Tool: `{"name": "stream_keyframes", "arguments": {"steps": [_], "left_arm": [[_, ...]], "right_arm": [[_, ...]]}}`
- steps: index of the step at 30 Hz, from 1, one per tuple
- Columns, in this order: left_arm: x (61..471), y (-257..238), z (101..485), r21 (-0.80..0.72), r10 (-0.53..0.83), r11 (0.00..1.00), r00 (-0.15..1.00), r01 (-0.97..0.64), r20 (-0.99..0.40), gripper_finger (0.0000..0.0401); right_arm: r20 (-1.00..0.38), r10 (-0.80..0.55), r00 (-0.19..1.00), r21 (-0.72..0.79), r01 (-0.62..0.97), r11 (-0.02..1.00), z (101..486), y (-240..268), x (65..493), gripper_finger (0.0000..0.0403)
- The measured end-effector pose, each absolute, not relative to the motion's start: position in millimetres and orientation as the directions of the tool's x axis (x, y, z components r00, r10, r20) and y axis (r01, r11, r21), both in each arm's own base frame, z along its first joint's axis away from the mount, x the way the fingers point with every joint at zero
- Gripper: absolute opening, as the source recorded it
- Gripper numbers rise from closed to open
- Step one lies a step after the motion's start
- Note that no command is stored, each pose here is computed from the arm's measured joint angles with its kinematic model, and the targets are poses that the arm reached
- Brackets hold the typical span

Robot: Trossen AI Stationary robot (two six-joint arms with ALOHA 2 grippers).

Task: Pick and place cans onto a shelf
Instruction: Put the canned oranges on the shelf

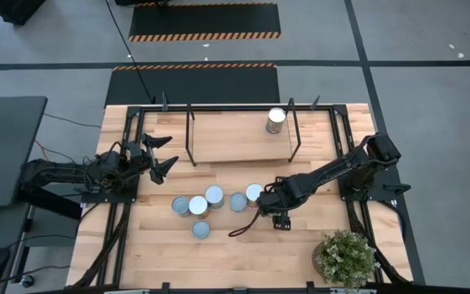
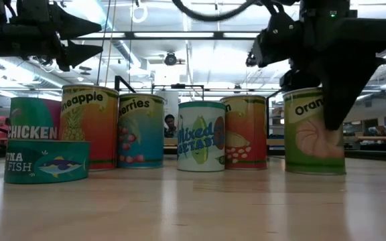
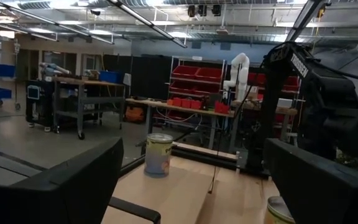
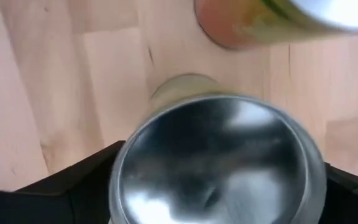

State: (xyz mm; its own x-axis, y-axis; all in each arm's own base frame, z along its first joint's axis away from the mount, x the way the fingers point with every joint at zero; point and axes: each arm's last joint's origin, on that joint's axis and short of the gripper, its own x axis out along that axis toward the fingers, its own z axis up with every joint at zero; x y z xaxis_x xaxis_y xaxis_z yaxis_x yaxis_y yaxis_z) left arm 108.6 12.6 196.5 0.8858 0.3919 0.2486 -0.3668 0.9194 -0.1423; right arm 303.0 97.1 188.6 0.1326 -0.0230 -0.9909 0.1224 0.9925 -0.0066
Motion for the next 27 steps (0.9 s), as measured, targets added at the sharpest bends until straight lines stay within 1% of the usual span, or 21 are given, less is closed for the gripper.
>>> {"name": "stream_keyframes", "arguments": {"steps": [7,12,17,23,27], "left_arm": [[109,13,195,-0.181,0.392,0.917,0.891,-0.357,0.230,0.0393],[109,13,195,-0.182,0.392,0.916,0.892,-0.357,0.226,0.0393],[109,13,195,-0.182,0.392,0.916,0.892,-0.357,0.226,0.0393],[109,13,194,-0.187,0.392,0.916,0.893,-0.356,0.220,0.0393],[110,13,193,-0.192,0.392,0.915,0.896,-0.356,0.209,0.0393]], "right_arm": [[-0.990,-0.023,0.142,-0.004,0.132,0.991,189,91,306,0.0369],[-0.990,-0.019,0.141,-0.004,0.104,0.995,189,90,306,0.0345],[-0.991,0.012,0.134,0.027,0.112,0.993,190,82,309,0.0318],[-0.993,0.019,0.118,0.033,0.114,0.993,202,68,302,0.0322],[-0.989,0.018,0.149,0.038,0.130,0.991,218,51,296,0.0323]]}}
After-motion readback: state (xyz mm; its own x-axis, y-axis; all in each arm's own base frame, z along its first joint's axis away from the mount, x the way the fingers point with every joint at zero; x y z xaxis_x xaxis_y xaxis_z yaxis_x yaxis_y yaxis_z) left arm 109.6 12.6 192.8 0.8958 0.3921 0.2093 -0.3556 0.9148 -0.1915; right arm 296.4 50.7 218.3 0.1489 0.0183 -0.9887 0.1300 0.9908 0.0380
